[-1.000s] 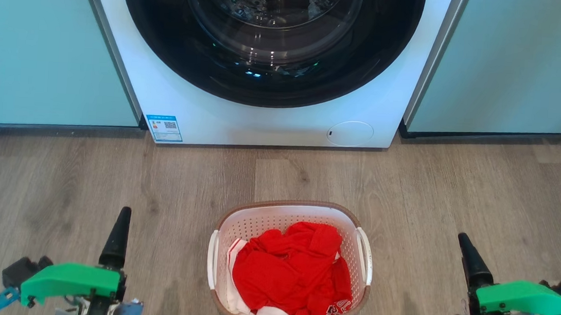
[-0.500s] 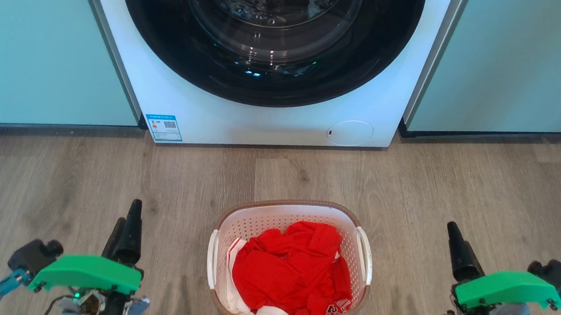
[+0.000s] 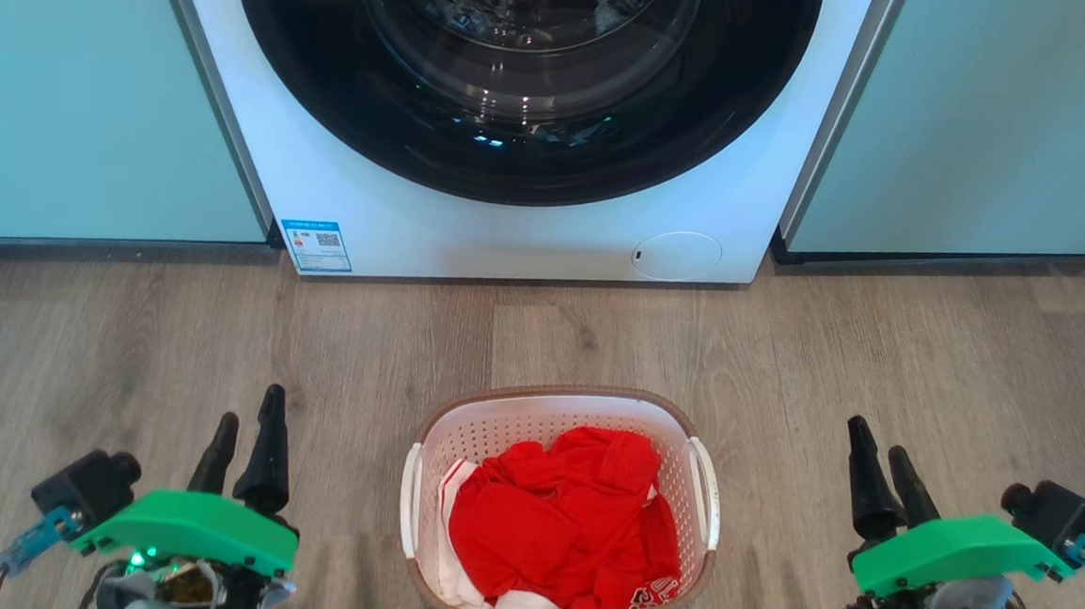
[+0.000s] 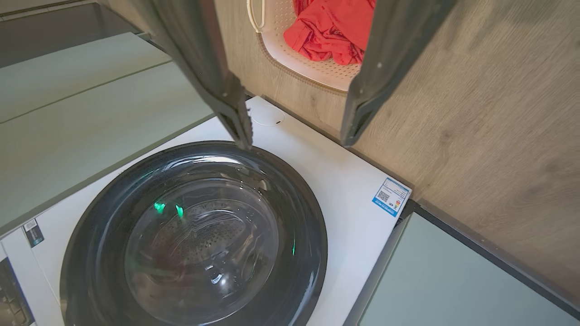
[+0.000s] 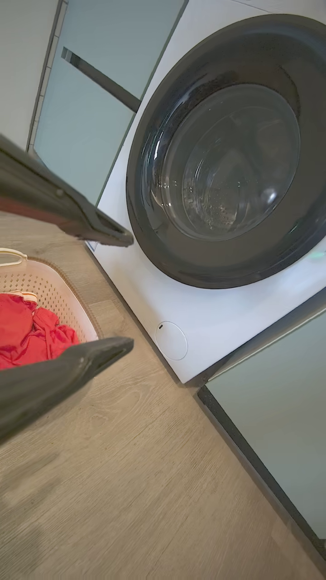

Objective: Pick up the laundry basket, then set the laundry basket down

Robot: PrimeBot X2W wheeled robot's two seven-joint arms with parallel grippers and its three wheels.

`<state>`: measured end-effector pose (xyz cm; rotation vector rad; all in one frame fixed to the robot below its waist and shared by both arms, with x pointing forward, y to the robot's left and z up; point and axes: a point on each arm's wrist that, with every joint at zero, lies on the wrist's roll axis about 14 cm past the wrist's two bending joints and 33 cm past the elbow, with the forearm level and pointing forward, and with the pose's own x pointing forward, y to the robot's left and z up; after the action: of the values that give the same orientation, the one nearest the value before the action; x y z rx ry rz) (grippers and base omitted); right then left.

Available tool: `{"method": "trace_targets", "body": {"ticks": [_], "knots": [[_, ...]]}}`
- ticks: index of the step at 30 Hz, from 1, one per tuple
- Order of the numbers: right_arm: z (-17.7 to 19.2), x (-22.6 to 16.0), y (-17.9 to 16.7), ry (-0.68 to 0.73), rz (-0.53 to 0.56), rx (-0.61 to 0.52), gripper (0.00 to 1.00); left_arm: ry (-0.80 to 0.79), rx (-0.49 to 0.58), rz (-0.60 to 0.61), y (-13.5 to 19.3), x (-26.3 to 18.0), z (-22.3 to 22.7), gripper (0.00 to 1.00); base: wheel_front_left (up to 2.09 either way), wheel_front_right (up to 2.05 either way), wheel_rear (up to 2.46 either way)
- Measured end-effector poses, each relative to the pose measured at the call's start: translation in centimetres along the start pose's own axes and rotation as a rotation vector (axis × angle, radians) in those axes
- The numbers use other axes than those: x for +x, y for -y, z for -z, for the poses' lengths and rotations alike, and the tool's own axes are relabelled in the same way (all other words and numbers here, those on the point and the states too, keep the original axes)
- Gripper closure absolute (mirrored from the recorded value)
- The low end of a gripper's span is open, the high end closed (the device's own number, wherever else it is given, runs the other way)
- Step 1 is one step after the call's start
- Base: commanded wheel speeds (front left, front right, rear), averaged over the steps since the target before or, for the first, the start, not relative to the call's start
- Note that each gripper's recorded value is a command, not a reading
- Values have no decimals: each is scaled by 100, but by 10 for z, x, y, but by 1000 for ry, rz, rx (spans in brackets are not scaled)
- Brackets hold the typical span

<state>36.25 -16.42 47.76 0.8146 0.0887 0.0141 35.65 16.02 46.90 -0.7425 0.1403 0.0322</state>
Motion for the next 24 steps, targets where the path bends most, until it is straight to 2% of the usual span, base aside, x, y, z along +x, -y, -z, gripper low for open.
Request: {"method": "trace_targets", "body": {"ticks": [24], "knots": [[-2,-1,-21,34,-81,-290,0,35,315,29,4,-9,1,0,0,0,0]]}}
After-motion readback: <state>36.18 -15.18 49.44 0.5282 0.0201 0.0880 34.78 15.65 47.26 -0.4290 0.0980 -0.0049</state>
